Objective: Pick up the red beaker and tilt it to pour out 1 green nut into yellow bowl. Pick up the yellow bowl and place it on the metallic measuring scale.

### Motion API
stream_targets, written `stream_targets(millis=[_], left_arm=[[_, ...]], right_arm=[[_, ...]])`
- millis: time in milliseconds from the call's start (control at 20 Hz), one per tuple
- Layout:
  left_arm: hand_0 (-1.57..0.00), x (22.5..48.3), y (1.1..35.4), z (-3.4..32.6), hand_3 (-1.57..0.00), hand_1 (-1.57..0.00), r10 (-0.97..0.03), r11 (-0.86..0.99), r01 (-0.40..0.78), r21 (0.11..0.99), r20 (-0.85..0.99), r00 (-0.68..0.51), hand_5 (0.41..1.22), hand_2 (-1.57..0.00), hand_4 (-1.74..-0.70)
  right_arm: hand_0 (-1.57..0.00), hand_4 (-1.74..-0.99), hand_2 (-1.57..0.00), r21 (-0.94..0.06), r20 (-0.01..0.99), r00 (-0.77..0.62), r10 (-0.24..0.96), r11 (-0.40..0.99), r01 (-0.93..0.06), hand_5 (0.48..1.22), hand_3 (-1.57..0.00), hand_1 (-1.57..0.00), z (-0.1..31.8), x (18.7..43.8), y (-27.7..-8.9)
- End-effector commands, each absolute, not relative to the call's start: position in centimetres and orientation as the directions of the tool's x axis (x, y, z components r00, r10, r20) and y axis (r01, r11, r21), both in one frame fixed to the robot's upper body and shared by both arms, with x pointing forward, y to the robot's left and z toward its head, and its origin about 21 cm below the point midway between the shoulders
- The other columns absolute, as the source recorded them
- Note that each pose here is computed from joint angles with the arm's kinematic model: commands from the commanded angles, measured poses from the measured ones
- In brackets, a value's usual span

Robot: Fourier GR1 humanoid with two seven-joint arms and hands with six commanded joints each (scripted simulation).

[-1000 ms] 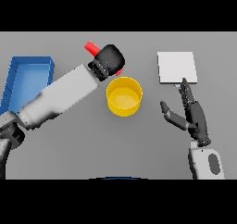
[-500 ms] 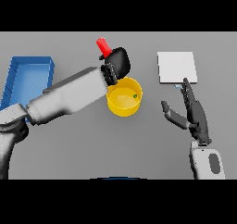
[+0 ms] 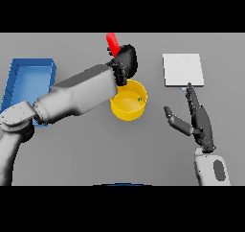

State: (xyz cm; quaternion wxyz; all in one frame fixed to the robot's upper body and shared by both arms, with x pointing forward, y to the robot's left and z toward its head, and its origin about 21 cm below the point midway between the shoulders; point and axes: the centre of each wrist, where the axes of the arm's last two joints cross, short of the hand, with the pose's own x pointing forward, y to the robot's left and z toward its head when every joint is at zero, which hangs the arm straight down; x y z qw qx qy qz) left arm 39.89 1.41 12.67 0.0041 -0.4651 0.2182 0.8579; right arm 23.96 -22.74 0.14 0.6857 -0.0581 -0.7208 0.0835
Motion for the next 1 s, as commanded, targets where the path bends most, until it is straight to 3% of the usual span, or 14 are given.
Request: stream_targets(millis=[0,250,350,450,550,700,800,950], left_arm=[[-1.57,40.0,1.4,13.1,-1.57,-1.57,-0.184,-0.904,-0.227,0.362,-0.808,-0.559,1.221,-1.57,-1.74],[-1.57,41.5,1.7,17.2,-1.57,-1.57,-0.234,-0.879,-0.263,0.397,-0.841,-0.487,1.171,-1.57,-1.74],[-1.57,42.2,1.9,20.0,-1.57,-1.27,-0.281,-0.846,-0.300,0.441,-0.846,-0.453,1.189,-1.25,-1.64],[-1.57,43.1,2.3,23.6,-1.21,-1.38,-0.335,-0.828,-0.314,0.464,-0.860,-0.385,1.201,-1.37,-1.68],[-1.57,43.9,3.5,27.5,-1.34,-1.45,-0.401,-0.811,-0.309,0.496,-0.857,-0.323,1.208,-1.44,-1.60],[-1.57,45.3,5.8,32.7,-1.45,-1.51,-0.591,-0.735,-0.251,0.629,-0.777,-0.217,1.214,-1.50,-1.54],[-1.57,46.6,10.8,35.8,-1.45,-1.53,-0.805,-0.563,-0.126,0.817,-0.577,-0.143,1.217,-1.53,-1.61],[-1.57,48.0,18.2,35.9,-1.44,-1.55,-0.969,-0.245,-0.029,0.969,-0.246,-0.034,1.219,-1.55,-1.67]], right_arm=[[0.00,-1.238,0.00,-0.200,0.979,-0.050,0.198,0.979,-0.027,0.584,0.00,0.00,0.2,24.0,-22.8],[0.00,-1.219,0.00,-0.185,0.980,-0.081,0.181,0.982,-0.041,0.595,0.00,0.00,0.4,24.3,-22.8],[0.00,-1.222,0.00,-0.187,0.979,-0.095,0.182,0.981,-0.044,0.609,0.00,0.00,0.6,24.3,-22.6],[0.00,-1.231,0.00,-0.165,0.983,-0.096,0.159,0.985,-0.056,0.620,0.00,0.00,0.6,24.3,-22.6],[0.00,-1.246,0.00,-0.166,0.982,-0.100,0.159,0.984,-0.063,0.631,0.00,0.00,0.8,24.4,-22.7],[0.00,-1.274,0.00,-0.173,0.981,-0.101,0.166,0.983,-0.065,0.642,0.00,0.00,1.2,24.8,-22.9],[0.00,-1.292,0.00,-0.186,0.979,-0.103,0.178,0.980,-0.071,0.645,0.00,0.00,1.1,24.7,-22.9],[0.00,-1.313,0.00,-0.197,0.975,-0.121,0.186,0.976,-0.089,0.652,0.00,0.00,1.1,25.1,-22.8]])
